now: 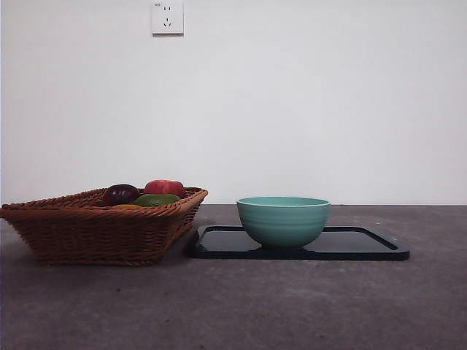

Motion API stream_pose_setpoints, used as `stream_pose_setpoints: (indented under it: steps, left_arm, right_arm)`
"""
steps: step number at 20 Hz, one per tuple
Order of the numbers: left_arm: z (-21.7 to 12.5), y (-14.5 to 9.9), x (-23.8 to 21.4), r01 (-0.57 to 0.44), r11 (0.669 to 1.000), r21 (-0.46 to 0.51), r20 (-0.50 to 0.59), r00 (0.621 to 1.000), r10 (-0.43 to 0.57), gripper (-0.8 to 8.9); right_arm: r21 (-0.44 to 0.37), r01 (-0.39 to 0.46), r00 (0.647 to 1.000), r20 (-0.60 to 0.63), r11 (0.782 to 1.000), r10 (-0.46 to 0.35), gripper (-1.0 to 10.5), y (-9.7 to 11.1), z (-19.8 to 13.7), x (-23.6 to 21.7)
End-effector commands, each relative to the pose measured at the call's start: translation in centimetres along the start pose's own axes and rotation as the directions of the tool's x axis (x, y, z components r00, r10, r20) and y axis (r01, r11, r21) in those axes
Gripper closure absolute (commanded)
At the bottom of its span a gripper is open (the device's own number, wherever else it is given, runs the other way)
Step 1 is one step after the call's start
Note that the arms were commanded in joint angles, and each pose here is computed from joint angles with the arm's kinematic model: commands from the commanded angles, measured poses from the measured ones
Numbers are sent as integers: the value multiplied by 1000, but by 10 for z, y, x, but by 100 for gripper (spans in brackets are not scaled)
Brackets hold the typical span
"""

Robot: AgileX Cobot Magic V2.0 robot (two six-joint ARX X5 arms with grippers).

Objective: Pick up the wifruite, put it on the bowl, pick up the plate, put it on desk

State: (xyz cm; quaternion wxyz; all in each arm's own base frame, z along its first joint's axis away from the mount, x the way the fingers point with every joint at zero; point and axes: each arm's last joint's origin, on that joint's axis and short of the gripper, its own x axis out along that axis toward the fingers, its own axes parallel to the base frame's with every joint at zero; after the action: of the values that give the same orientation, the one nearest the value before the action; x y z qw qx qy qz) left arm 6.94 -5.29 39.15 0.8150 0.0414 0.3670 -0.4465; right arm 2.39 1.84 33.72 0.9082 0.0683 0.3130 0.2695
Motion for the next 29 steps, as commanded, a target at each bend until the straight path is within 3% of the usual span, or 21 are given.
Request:
stream_pose_setpoints:
  steps: [1, 7, 12, 14, 19, 25, 29]
  left_arm:
    - [-16, -6, -7, 6, 999, 39, 60, 998, -9, 307]
    - [-42, -18, -24, 6, 993, 117, 176, 984, -27, 308]
    - [-45, -19, -28, 3, 991, 131, 192, 981, -28, 309]
    - [-45, -19, -28, 3, 991, 131, 193, 981, -28, 310]
    - [-45, -20, -28, 2, 991, 133, 195, 980, -28, 310]
    - [-45, -20, -28, 2, 991, 132, 195, 980, -28, 310]
    - [-45, -20, -28, 2, 991, 132, 195, 980, -28, 310]
  right_arm:
    - [41, -9, 1000, 12, 999, 9, 388, 1, 2, -1]
    - [100, 6, 1000, -27, 995, -4, 389, 2, 7, 7]
    - [122, 57, 991, -131, 991, -41, 410, 3, 22, 36]
    - [131, 111, 979, -185, 985, -86, 415, 2, 30, 55]
    - [131, 160, 939, -327, 978, -109, 414, 2, 51, 117]
    - [135, 198, 879, -462, 971, -115, 414, 0, 75, 186]
    - [190, 213, 854, -513, 958, -88, 414, -13, 100, 224]
